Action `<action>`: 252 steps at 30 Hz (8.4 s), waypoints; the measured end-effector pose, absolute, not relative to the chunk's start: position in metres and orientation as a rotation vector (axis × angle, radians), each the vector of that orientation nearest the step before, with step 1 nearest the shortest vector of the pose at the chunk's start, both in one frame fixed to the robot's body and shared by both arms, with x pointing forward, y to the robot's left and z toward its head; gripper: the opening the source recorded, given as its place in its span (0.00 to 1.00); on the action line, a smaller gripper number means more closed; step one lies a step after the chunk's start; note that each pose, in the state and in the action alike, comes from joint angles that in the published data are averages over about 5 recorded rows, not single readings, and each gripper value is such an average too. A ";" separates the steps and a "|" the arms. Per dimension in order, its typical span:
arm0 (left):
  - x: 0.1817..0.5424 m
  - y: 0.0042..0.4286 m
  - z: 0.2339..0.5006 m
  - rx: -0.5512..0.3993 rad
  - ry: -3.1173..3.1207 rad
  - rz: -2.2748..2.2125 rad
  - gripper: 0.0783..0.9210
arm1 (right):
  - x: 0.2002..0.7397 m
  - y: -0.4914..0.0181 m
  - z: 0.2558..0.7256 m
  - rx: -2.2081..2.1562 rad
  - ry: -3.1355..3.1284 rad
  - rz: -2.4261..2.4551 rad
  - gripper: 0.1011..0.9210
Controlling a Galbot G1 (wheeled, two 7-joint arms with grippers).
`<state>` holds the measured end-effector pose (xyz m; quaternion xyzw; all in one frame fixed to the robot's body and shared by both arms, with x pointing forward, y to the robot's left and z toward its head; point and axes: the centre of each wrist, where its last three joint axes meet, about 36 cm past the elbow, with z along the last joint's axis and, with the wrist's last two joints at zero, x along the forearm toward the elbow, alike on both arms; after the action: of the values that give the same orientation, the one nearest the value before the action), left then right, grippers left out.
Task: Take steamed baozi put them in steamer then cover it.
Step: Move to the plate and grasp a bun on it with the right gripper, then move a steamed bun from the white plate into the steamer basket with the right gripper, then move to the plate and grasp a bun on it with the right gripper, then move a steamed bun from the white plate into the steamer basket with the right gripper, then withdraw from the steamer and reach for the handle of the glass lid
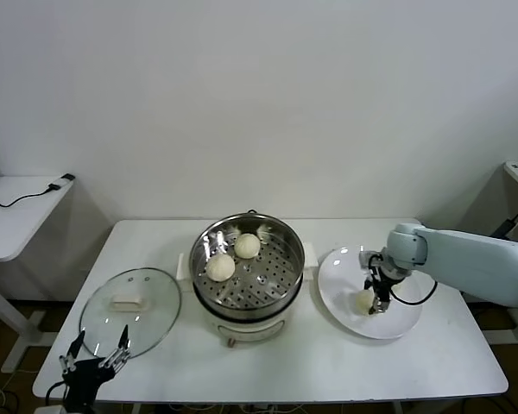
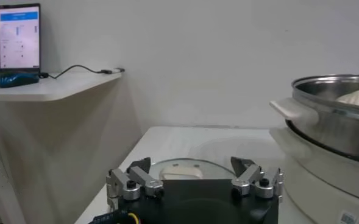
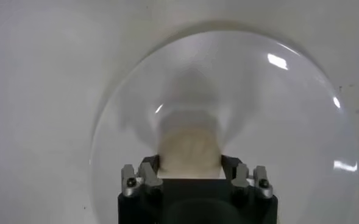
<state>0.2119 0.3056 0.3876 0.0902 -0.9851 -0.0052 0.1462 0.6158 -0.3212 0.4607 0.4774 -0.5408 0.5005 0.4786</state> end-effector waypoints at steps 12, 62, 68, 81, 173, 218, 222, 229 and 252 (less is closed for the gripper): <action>0.214 0.301 0.391 0.239 -2.834 -0.029 0.88 | 0.661 -0.274 0.607 1.323 -1.286 1.477 0.69; 0.210 0.304 0.395 0.256 -2.838 -0.030 0.88 | 0.578 0.003 0.612 2.117 -0.160 2.427 0.88; 0.212 0.303 0.398 0.254 -2.849 -0.027 0.88 | 0.620 -0.044 0.659 2.004 -0.378 2.277 0.88; 0.215 0.304 0.399 0.250 -2.852 -0.019 0.88 | 0.687 -0.276 0.688 1.525 -1.019 1.717 0.88; 0.217 0.304 0.413 0.242 -2.857 -0.001 0.88 | 0.626 -0.086 0.637 1.339 -1.384 1.370 0.70; 0.234 0.317 0.422 0.250 -2.917 -0.056 0.88 | 0.662 -0.233 0.663 0.997 -2.589 0.869 0.88; 0.237 0.323 0.424 0.260 -2.922 -0.099 0.88 | 0.639 -0.281 0.623 0.881 -2.723 0.705 0.88; 0.245 0.328 0.421 0.273 -2.942 -0.175 0.88 | 0.586 -0.343 0.563 0.717 -2.908 0.474 0.88; 0.246 0.348 0.389 0.434 -2.854 -0.877 0.88 | 0.331 -0.376 0.321 0.299 -2.993 -0.077 0.88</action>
<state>0.2459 0.3477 0.3889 0.1436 -0.9441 -0.2901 0.0623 0.3313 -0.3762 0.3206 0.0992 -0.9925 -0.0256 0.0664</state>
